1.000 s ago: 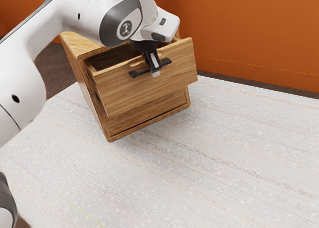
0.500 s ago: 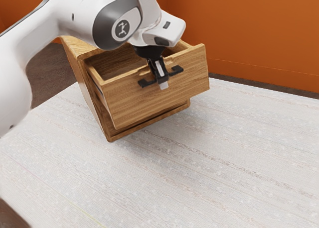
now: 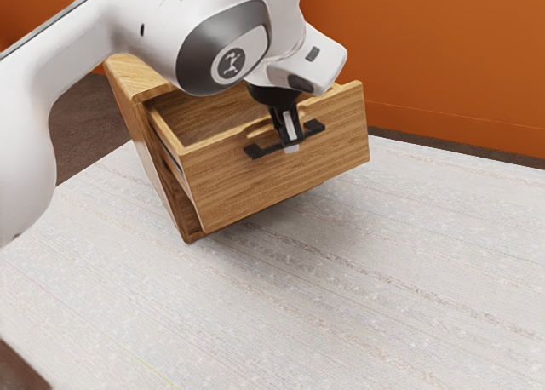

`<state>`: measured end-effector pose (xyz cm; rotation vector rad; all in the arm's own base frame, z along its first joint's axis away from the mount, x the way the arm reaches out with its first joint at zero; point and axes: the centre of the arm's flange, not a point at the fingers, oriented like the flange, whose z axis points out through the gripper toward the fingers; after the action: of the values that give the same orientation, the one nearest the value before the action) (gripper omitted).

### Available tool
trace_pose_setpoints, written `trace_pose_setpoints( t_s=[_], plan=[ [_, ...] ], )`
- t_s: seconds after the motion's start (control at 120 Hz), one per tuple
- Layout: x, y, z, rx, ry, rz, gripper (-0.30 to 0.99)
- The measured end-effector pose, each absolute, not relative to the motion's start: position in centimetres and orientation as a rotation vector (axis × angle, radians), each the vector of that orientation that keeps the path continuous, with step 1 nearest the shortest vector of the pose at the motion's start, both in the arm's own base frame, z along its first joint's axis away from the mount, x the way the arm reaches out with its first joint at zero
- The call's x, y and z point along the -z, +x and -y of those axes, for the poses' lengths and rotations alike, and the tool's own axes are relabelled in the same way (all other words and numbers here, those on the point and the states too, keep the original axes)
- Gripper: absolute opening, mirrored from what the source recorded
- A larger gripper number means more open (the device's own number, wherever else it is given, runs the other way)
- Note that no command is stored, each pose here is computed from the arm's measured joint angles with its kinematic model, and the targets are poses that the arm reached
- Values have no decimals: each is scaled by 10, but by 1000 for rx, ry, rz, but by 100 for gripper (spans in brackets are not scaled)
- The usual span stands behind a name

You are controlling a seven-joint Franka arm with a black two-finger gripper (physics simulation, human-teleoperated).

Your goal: Pull the drawer handle with one arm to open the drawer

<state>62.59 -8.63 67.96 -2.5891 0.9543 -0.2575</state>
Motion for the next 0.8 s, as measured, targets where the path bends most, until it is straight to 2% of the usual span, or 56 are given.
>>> trace_pose_setpoints(
  t_s=[0.467, 0.8],
  plan=[
    [-670, 623, 96, 216, -2590, -943, -7],
    [-675, 618, 96, 213, -2617, -929, 11]
  ],
)
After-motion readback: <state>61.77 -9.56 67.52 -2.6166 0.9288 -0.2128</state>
